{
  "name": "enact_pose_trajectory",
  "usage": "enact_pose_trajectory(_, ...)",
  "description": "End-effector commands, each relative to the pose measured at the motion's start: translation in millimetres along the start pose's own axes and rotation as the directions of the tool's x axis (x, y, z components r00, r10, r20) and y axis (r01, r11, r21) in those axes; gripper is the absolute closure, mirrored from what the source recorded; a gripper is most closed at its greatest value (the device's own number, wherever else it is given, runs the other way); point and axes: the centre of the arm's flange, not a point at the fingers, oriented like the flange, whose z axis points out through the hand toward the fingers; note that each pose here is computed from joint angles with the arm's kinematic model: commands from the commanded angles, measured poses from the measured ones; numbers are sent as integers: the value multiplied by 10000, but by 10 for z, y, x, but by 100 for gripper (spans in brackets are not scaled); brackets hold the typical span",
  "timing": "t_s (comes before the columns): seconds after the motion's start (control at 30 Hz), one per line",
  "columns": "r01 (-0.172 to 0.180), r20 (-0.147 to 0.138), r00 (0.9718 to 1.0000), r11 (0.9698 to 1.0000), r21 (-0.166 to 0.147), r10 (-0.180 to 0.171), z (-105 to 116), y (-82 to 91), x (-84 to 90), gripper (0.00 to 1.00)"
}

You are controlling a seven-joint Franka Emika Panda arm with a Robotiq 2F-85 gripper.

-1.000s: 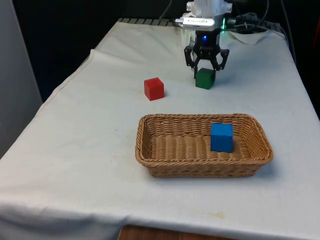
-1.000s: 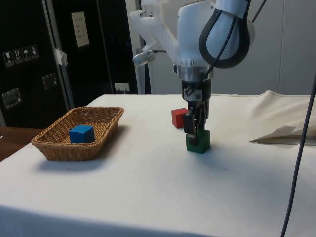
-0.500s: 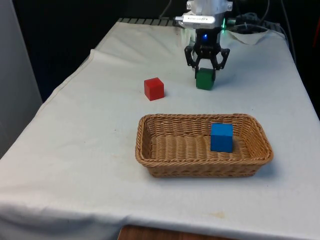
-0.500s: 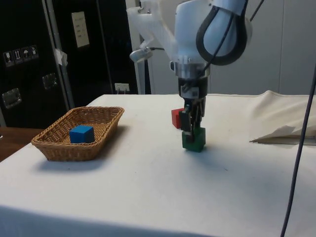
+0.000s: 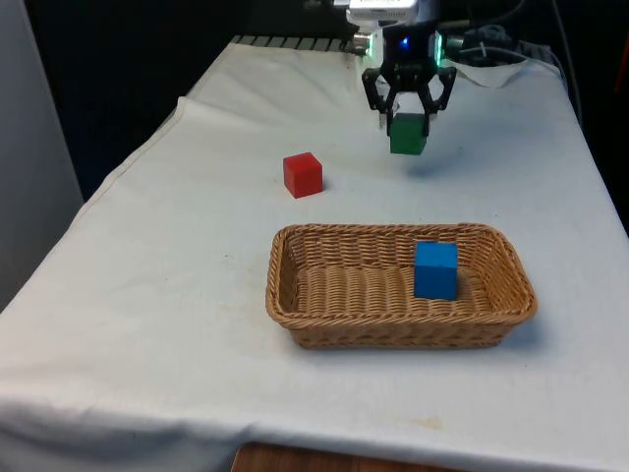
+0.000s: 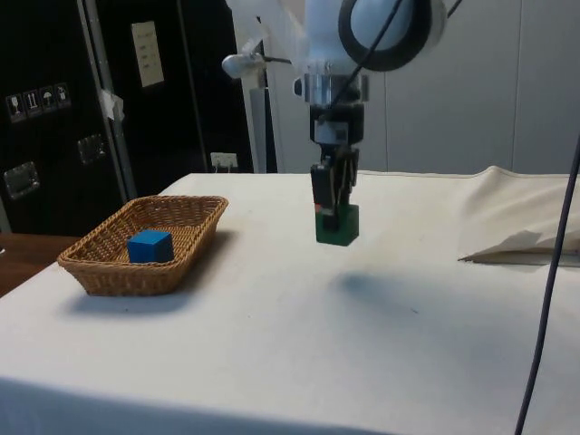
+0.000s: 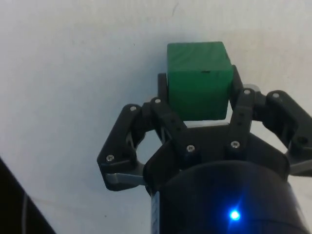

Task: Pick up exactly two blocks and place them into the basket.

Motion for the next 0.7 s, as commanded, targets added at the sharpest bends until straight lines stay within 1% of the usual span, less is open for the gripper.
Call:
enact_pose_trajectory(0.0,113,29,9999,9999,84,-113,-64,5,29,97)
enact_pose_trajectory(0.1,275,7,9996,9994,188,-275,-179,14,107,97)
enact_pose_trajectory(0.13,237,-28,9997,9996,143,-237,-143,19,92,97)
enact_pose_trajectory(0.23,422,8,9991,9987,290,-423,-294,22,190,97)
enact_pose_trajectory(0.37,551,10,9985,9977,403,-552,-400,26,286,97)
enact_pose_trajectory(0.4,570,17,9984,9975,425,-572,-421,30,309,97)
enact_pose_trajectory(0.43,542,-40,9985,9979,352,-541,-404,38,302,97)
enact_pose_trajectory(0.47,600,23,9982,9972,442,-602,-440,26,337,97)
enact_pose_trajectory(0.53,679,38,9977,9965,477,-682,-491,13,428,97)
enact_pose_trajectory(0.67,756,65,9971,9962,443,-760,-508,-2,552,97)
